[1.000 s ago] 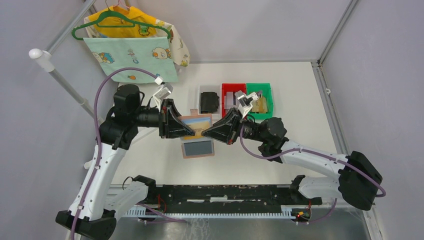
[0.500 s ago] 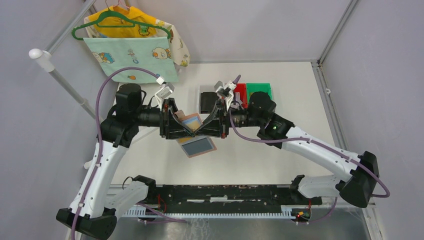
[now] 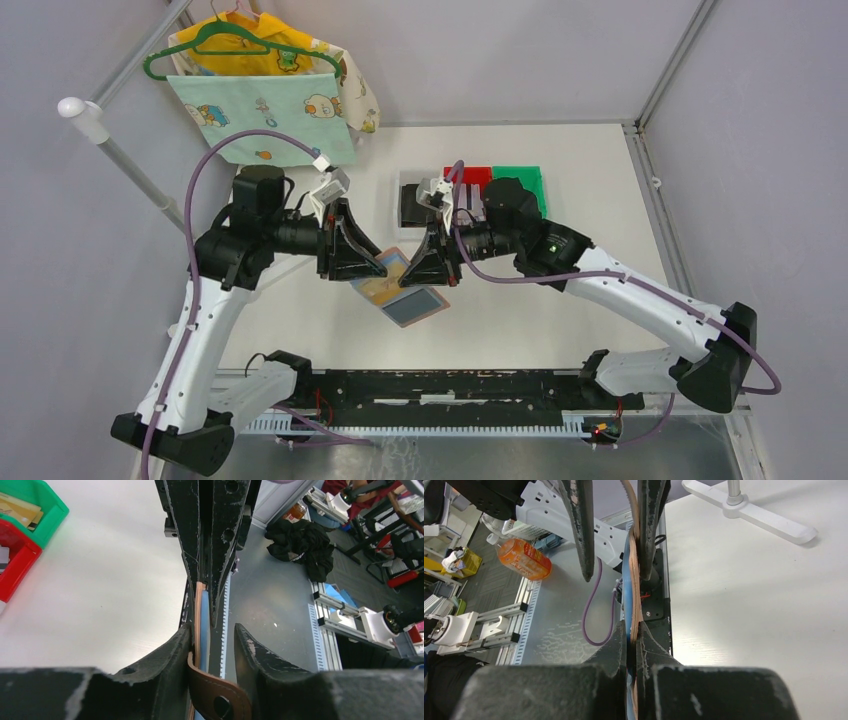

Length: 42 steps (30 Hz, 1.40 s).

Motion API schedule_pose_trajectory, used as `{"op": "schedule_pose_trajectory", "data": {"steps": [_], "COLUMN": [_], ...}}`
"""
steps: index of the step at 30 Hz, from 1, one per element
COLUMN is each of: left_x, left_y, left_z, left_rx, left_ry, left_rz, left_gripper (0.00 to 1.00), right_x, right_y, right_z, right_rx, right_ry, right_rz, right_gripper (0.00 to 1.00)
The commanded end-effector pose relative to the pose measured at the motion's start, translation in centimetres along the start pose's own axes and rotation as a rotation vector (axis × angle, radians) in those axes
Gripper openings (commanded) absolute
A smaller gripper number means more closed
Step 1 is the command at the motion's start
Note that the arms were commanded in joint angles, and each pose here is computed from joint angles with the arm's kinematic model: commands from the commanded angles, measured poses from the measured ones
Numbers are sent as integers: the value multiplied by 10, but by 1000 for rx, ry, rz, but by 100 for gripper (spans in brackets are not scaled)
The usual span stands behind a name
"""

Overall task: Take the credit cards out of the card holder
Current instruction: Remove the credit card from the card holder.

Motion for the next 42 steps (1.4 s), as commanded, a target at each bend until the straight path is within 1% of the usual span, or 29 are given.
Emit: {"op": "schedule_pose_trajectory", "data": {"steps": [1, 4, 7, 8, 13, 16, 21, 24, 26, 29, 30, 31, 32, 33, 34, 35, 37, 39, 40, 42], "left_x": [-8, -6, -4, -4, -13, -17, -18, -14, -12, -9, -9, -8, -8, -7, -6, -4, 2, 8, 10, 15], "left_y": [-3, -4, -4, -5, -5, -4, -3, -2, -2, -1, -1, -1, -1, -1, -1, 0, 1, 2, 2, 2], "left_z": [6, 18, 25, 25, 14, 8, 6, 10, 14, 16, 17, 16, 16, 16, 15, 14, 10, 5, 2, -5], "left_rx": [31, 63, 83, 87, 77, 75, 77, 82, 86, 88, 89, 90, 90, 90, 88, 85, 70, 44, 30, -14], "left_ry": [82, 57, 61, 59, 64, 46, 23, 8, -2, -10, -10, -12, -11, -15, -21, -32, -78, -106, -109, -142], "left_rz": [39, 53, 45, 45, 75, 107, 138, 138, 136, 131, 130, 126, 122, 119, 114, 106, 67, 33, 18, -26], "left_gripper": [44, 50, 49, 47, 25, 22, 25, 24, 20, 7, 3, 2, 2, 2, 2, 2, 2, 2, 2, 2], "right_x": [6, 6, 7, 7, 9, 8, 8, 9, 9, 10, 10, 10, 10, 9, 7, 4, -3, -9, -14, -17], "right_y": [-4, -3, -3, -4, -4, -5, -4, -3, -3, -3, -3, -3, -3, -3, -5, -7, -14, -29, -37, -54], "right_z": [-30, -37, -40, -41, -37, -34, -31, -33, -36, -42, -43, -44, -45, -46, -48, -49, -52, -58, -60, -68], "right_rx": [-57, -49, -51, -54, -41, -23, -12, -18, -28, -49, -58, -74, -84, -90, -96, -103, -127, -168, -185, -216], "right_ry": [-73, -80, -90, -93, -93, -106, -103, -104, -109, -124, -126, -130, -134, -138, -143, -142, -151, -191, -204, -229], "right_rz": [-30, -41, -50, -50, -65, -64, -73, -84, -88, -92, -92, -92, -87, -77, -61, -35, 41, 145, 209, 337], "right_gripper": [0, 0, 0, 0, 0, 0, 0, 0, 0, 1, 6, 17, 25, 31, 33, 38, 55, 69, 74, 78]}}
Point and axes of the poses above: each gripper's point midway between its finger pads, its own y axis out along the fingers, its own x axis along the line the jaws close on, z = x × y, the point moved 6 cm from there along -y, back along the fingers, and after that the axes turned 15 degrees about -y, right-handed, at the moved point
